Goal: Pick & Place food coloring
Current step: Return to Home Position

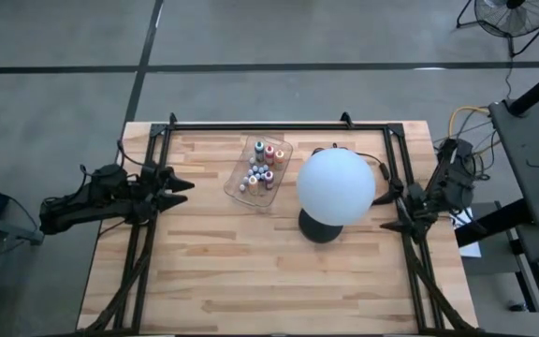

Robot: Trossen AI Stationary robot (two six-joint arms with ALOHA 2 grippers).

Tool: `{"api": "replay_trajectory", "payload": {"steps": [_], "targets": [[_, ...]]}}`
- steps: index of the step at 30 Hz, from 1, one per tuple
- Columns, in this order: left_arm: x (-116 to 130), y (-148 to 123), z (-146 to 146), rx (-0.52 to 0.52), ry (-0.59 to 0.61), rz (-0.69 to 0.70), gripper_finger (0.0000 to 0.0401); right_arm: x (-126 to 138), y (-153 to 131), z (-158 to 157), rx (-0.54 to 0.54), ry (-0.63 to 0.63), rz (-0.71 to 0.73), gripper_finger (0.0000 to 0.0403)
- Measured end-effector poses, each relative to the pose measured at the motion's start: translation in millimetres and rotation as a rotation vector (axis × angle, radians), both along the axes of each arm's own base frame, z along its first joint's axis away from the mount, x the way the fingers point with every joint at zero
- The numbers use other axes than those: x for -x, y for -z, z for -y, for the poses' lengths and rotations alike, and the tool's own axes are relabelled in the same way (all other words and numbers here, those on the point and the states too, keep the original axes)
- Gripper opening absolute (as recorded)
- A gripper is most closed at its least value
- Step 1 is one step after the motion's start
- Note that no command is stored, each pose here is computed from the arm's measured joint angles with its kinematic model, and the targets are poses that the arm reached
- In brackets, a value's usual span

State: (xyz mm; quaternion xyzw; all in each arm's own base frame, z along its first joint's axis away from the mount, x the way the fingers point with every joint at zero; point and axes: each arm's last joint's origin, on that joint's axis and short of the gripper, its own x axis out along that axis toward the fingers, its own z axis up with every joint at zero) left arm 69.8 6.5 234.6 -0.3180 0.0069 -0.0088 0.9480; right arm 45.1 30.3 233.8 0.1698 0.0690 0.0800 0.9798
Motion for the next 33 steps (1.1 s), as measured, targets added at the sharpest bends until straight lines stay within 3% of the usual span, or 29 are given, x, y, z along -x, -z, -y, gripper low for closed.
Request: {"api": "replay_trajectory", "payload": {"steps": [9, 15, 23, 33], "targets": [[-2, 1, -2, -0.161, -0.06, 0.038, 0.0279, -13, 41, -19, -0.079, 0.029, -0.006, 0.0341], [-13, 20, -3, -0.164, -0.042, 0.117, 0.0279, -18, 61, -26, -0.113, 0.03, 0.005, 0.0345], [-25, 50, -5, -0.147, -0.028, 0.199, 0.0279, -19, 60, -24, -0.091, 0.114, 0.03, 0.0347], [-25, 51, -5, -0.17, -0.03, 0.197, 0.0279, -19, 60, -23, -0.122, 0.165, 0.031, 0.0343]]}}
